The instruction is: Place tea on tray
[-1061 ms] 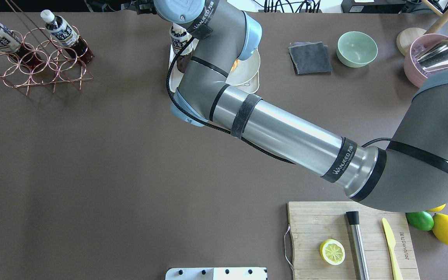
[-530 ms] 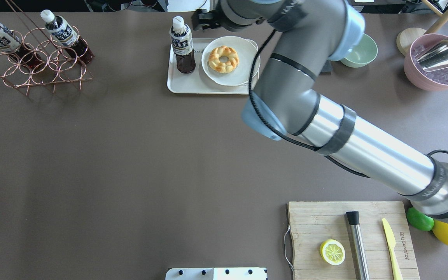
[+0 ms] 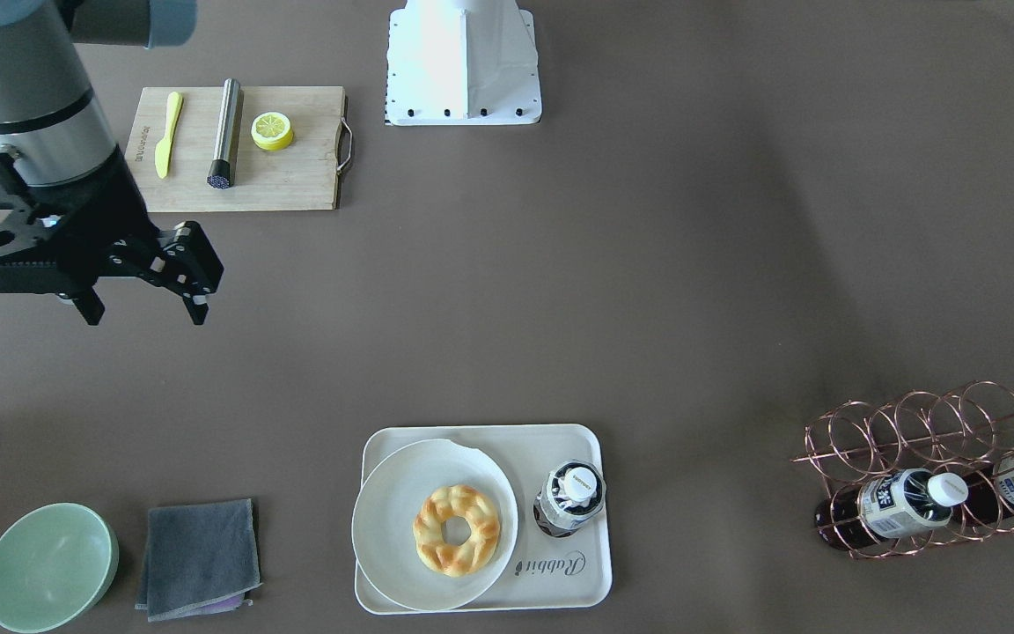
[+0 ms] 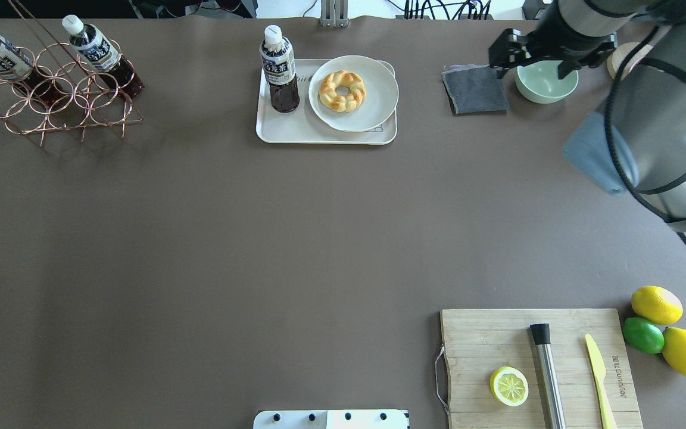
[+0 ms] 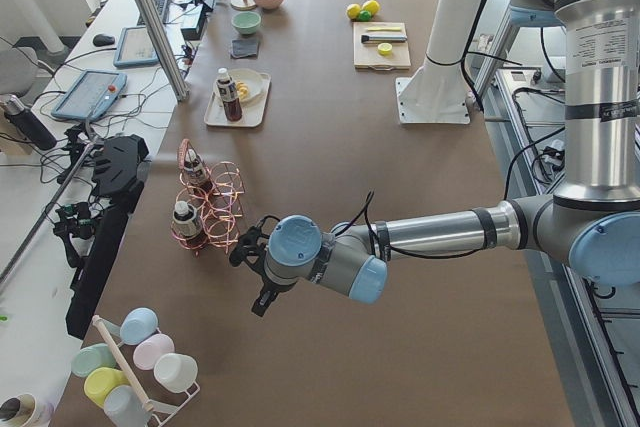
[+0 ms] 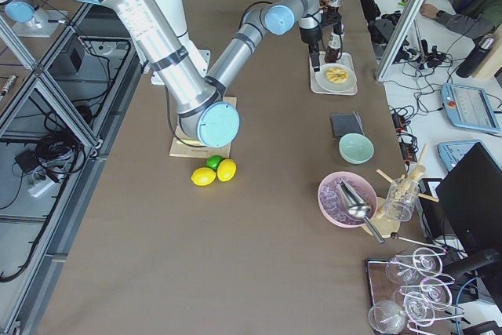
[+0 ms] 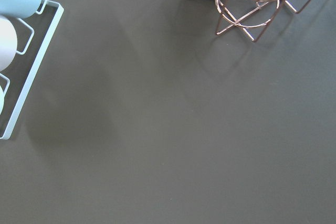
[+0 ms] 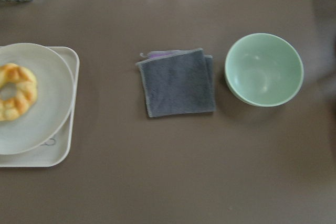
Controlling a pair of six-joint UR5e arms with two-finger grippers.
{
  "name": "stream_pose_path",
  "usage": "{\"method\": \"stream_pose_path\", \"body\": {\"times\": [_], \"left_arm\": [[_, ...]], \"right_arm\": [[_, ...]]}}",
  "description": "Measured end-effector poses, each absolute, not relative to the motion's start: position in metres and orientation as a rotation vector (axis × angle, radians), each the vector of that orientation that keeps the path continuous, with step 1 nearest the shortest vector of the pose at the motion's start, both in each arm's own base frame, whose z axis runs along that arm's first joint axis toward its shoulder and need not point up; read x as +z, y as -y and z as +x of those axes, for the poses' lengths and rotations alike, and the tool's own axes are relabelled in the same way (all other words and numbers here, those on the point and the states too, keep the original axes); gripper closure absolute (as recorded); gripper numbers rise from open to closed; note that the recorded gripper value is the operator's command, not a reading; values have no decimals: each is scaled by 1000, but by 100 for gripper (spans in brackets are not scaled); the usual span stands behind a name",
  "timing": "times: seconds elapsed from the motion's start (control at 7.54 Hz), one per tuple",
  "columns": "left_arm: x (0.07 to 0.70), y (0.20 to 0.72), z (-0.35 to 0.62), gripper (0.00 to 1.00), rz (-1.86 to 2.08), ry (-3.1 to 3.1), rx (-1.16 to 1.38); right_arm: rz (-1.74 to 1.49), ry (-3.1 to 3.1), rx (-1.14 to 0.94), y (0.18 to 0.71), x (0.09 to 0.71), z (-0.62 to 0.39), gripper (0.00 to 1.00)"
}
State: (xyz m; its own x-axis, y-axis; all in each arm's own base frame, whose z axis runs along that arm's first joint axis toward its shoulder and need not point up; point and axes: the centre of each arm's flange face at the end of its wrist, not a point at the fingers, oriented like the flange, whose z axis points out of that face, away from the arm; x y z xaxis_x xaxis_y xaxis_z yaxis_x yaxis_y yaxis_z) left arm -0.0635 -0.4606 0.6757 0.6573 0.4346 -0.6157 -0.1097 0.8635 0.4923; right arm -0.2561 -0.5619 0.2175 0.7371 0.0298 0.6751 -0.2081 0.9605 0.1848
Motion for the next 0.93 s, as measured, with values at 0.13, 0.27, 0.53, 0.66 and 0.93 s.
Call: {"method": "stream_pose_path", "body": {"times": [0.13,0.27,0.53,0.66,0.93], "left_arm": [[683,459,-67,2,422,-748,297],[699,446,-68,2,393,-714,288],[721,410,-63,2,342,-780,290],[727,400,-59,2,319,-821,287],[712,420,-49,2,203,-856,255]], "right_arm": [[192,685,124,560,258,-213,0],[117,625,90,554,315,-168,0],[-16,529,7,530,430,-100,0],[-66,504,7,517,470,-74,0],[-127,479,51,497,517,-36,0]]}}
